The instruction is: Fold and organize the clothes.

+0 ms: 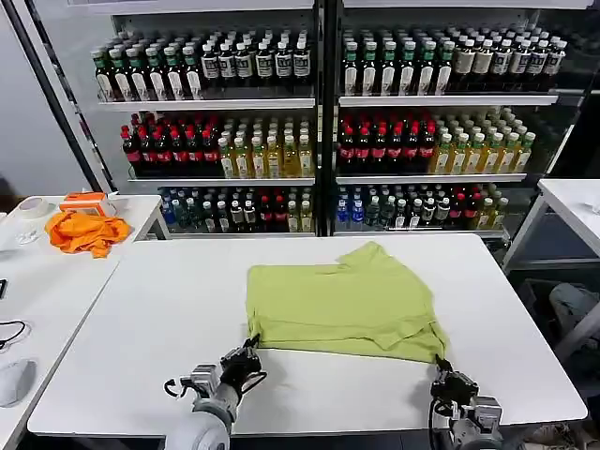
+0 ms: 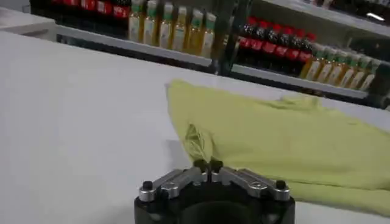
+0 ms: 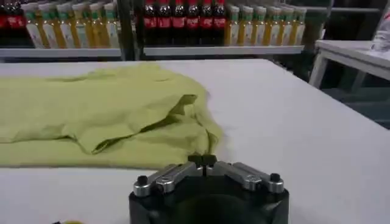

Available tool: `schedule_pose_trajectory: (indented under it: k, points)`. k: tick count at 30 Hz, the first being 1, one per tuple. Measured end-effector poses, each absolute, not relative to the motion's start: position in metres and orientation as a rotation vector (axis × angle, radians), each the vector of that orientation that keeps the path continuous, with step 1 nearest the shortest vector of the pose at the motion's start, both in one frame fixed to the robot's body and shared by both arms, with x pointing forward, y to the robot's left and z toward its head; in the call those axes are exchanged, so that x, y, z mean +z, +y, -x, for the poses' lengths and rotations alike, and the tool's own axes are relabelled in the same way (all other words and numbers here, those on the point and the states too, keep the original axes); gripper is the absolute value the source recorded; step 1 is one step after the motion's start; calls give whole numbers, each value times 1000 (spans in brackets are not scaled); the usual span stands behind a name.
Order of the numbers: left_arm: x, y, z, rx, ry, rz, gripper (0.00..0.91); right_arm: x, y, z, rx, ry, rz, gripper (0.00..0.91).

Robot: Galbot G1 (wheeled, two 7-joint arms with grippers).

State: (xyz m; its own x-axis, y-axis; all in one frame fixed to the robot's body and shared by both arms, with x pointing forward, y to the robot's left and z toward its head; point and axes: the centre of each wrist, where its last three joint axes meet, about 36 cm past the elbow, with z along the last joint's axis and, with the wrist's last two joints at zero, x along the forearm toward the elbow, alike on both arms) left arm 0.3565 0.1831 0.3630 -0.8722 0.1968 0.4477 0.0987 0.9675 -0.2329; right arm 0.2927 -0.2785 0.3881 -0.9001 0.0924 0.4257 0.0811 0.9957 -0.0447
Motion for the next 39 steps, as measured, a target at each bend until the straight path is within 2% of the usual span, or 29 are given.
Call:
schedule_pose_trajectory:
  k: [18,19,20,21,22,32,39]
  points:
    - [386,198,-288,267,-2607,191,20,414,-269,-225,145,-2622,38,0]
    - [387,199,-284,261,-2606,191,30,415,-269,-221,152,-2613,33,504]
    - [388,200,-280,256,-2603,192,302,416,-268,-218,157,-2606,31,907]
    - [389,200,-276,251,-2600,192,564,417,-268,-216,162,-2599,29,907]
    - [390,200,-273,246,-2599,193,907,418,-267,-213,167,-2594,26,907]
    - [406,207,-246,172,-2582,177,907,441,-270,-212,216,-2634,28,907]
    - [418,221,-251,126,-2621,143,907,454,-278,-240,209,-2714,42,907]
